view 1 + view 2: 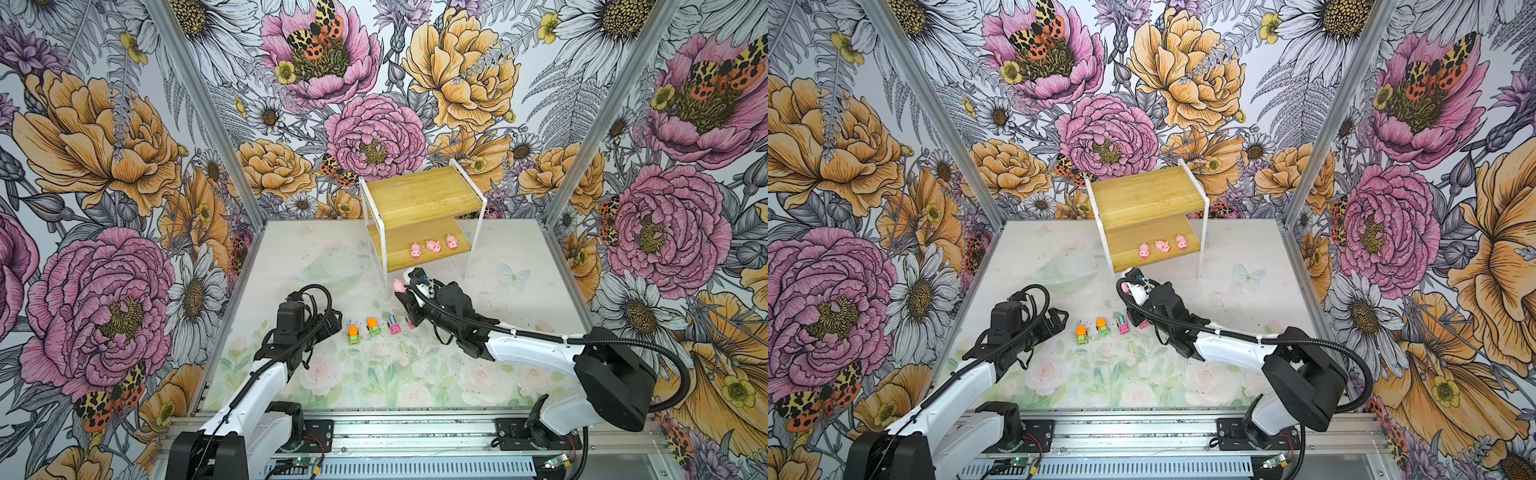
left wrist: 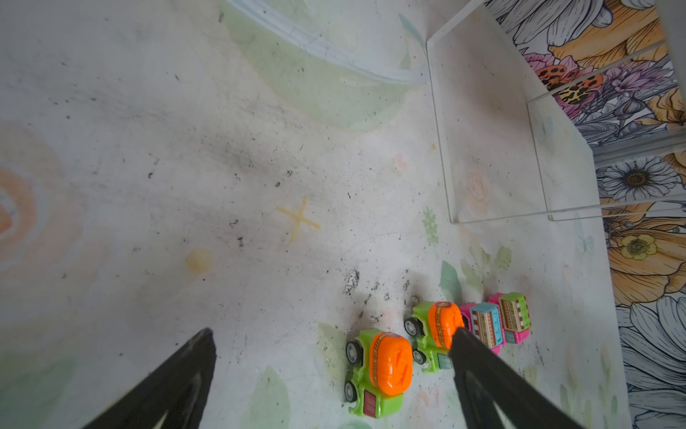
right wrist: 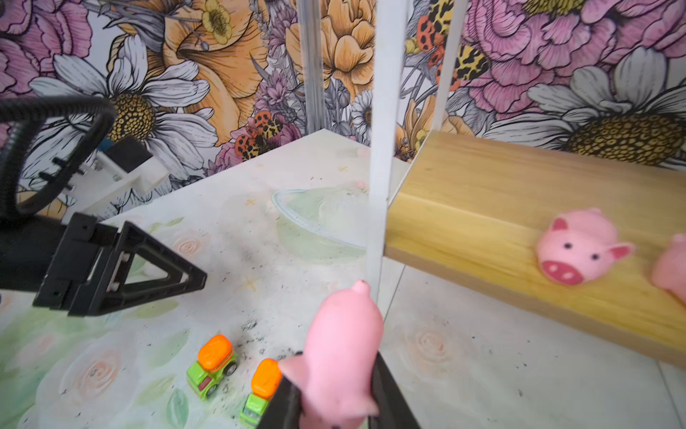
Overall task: Place and organize the plastic toys onto the shelf
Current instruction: 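Lower the pig onto the lower shelf beside the others and open the right gripper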
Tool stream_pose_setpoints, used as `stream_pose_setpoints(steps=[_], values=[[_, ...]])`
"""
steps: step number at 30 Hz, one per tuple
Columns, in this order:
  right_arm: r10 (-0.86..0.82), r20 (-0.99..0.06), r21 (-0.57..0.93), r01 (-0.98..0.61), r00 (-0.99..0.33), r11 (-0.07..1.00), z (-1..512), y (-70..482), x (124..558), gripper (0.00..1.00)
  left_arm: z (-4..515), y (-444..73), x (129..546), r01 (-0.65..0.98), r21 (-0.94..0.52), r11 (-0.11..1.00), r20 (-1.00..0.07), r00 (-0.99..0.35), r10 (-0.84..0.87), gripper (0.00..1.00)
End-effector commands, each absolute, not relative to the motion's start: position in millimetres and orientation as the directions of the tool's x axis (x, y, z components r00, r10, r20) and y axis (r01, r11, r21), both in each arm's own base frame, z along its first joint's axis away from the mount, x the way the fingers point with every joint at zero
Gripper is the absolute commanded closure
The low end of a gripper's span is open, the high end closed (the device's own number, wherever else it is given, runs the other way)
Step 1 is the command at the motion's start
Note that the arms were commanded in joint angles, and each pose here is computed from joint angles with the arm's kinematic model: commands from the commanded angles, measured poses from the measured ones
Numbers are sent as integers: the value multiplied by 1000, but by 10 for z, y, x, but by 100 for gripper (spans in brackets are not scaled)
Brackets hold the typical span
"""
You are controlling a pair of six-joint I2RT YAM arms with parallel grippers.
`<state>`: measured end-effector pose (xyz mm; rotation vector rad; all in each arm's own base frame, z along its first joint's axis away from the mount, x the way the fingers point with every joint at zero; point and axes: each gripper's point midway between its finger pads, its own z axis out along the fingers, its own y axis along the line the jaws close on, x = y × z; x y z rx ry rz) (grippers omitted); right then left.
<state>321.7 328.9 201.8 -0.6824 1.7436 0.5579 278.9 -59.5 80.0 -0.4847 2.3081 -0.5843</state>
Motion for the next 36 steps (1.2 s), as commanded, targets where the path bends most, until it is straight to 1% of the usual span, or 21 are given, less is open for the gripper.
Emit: stream_pose_setpoints(steps=[1,2,7,17,23,36], values=[[-162,-966,9,-653,-201,757,2185,3248,3363,72,870,-621,2813,-136,-542,829,-559,-679,-476,1],[-157,-966,5,-627,-204,779,2202,3162,3495,72,869,-622,2811,-136,-541,830,-559,-680,-475,1],[-146,-967,4,-580,-211,814,2264,3163,3754,72,865,-638,2813,-131,-543,830,-556,-684,-472,1],[-145,-963,4,-553,-225,833,2249,3346,4120,72,856,-648,2819,-131,-536,834,-556,-688,-466,1],[-134,-959,23,-539,-249,842,2165,3370,4257,72,849,-646,2817,-133,-534,835,-555,-690,-465,1],[-132,-950,43,-538,-282,842,2005,3425,4373,72,833,-642,2817,-139,-531,836,-550,-694,-465,1]])
